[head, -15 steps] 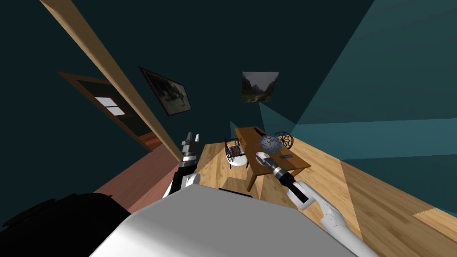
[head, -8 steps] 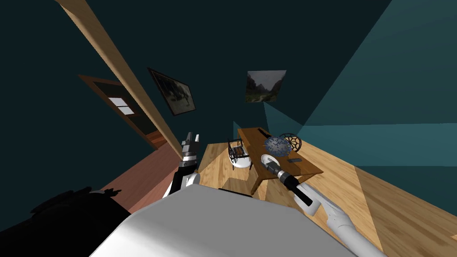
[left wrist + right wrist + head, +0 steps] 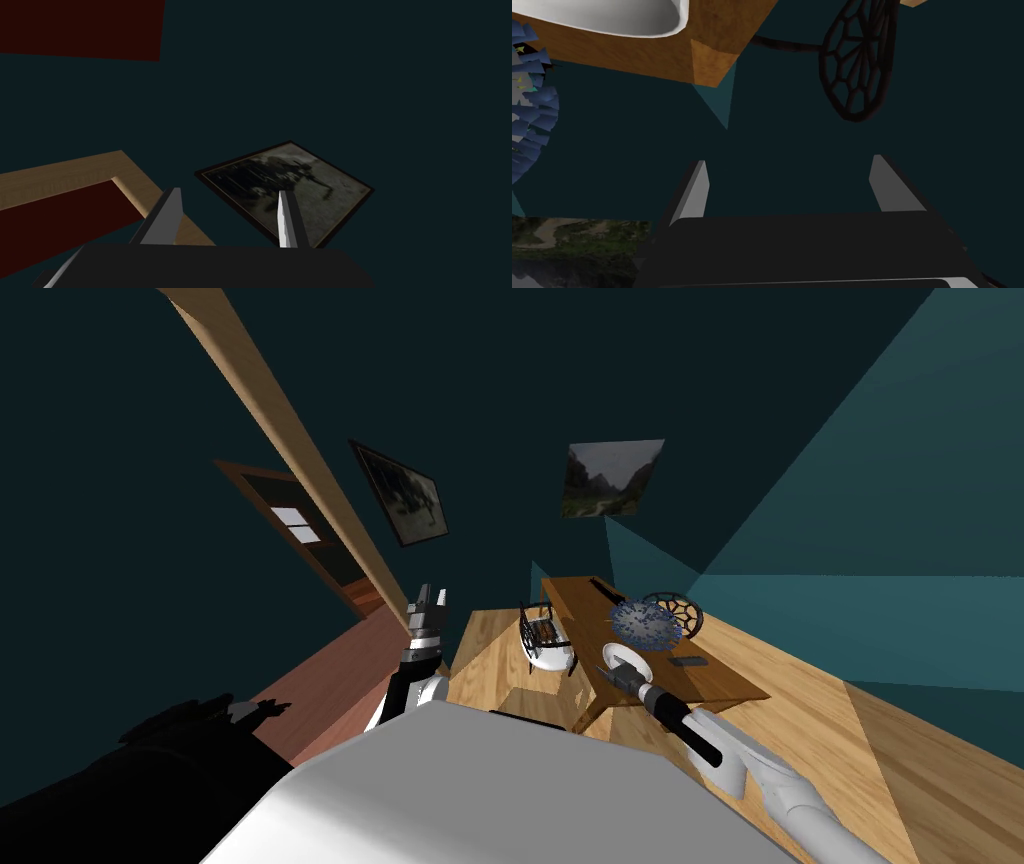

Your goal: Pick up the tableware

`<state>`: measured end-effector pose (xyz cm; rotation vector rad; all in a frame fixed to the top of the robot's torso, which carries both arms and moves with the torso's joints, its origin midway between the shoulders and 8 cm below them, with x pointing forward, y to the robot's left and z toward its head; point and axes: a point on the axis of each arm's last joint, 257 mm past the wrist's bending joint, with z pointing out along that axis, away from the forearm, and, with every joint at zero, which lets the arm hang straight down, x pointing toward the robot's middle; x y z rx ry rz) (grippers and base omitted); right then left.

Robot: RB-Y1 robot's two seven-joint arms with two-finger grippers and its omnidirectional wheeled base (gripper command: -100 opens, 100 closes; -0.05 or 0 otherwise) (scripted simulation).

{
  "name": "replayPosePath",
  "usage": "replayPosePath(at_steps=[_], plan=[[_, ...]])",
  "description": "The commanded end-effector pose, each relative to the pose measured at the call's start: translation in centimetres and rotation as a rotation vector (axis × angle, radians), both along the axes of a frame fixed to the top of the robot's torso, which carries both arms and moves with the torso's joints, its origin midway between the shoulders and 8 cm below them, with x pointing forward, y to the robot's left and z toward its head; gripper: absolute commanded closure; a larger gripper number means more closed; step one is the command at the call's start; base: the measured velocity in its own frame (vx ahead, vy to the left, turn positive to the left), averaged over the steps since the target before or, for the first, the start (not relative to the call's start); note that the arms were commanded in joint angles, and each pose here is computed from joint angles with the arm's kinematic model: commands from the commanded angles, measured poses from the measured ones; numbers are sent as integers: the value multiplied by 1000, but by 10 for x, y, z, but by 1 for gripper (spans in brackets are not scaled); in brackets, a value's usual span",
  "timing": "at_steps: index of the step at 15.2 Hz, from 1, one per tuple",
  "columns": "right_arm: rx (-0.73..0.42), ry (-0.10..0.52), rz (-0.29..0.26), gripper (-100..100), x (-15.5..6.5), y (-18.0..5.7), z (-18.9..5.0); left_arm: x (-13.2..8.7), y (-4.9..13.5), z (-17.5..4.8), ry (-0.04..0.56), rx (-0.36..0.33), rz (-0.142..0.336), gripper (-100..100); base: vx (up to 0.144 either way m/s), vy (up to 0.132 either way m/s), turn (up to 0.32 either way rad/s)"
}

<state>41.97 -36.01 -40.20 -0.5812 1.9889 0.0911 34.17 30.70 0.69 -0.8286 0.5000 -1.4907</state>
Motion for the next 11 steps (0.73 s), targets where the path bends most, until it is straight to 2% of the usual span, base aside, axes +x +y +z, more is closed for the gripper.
replayPosePath(at_steps=[1,2,5,6,7,8,11], plan=[[-66,30,2,-100,-8,-19,-15,0,0,0,0,0,0,0,72,94,94],[-145,60,18,-100,-18,-38,-28,0,0,0,0,0,0,0,83,108,120],[-239,119,7,-100,-38,-75,-48,0,0,0,0,0,0,0,97,113,94],[-313,154,20,-100,-51,-97,-59,0,0,0,0,0,0,0,89,123,110],[-319,163,12,-100,-54,-102,-61,0,0,0,0,0,0,0,84,113,78],[-389,198,25,-100,-68,-123,-69,0,0,0,0,0,0,0,108,129,94],[-394,207,18,-100,-71,-128,-71,0,0,0,0,0,0,0,72,79,20]])
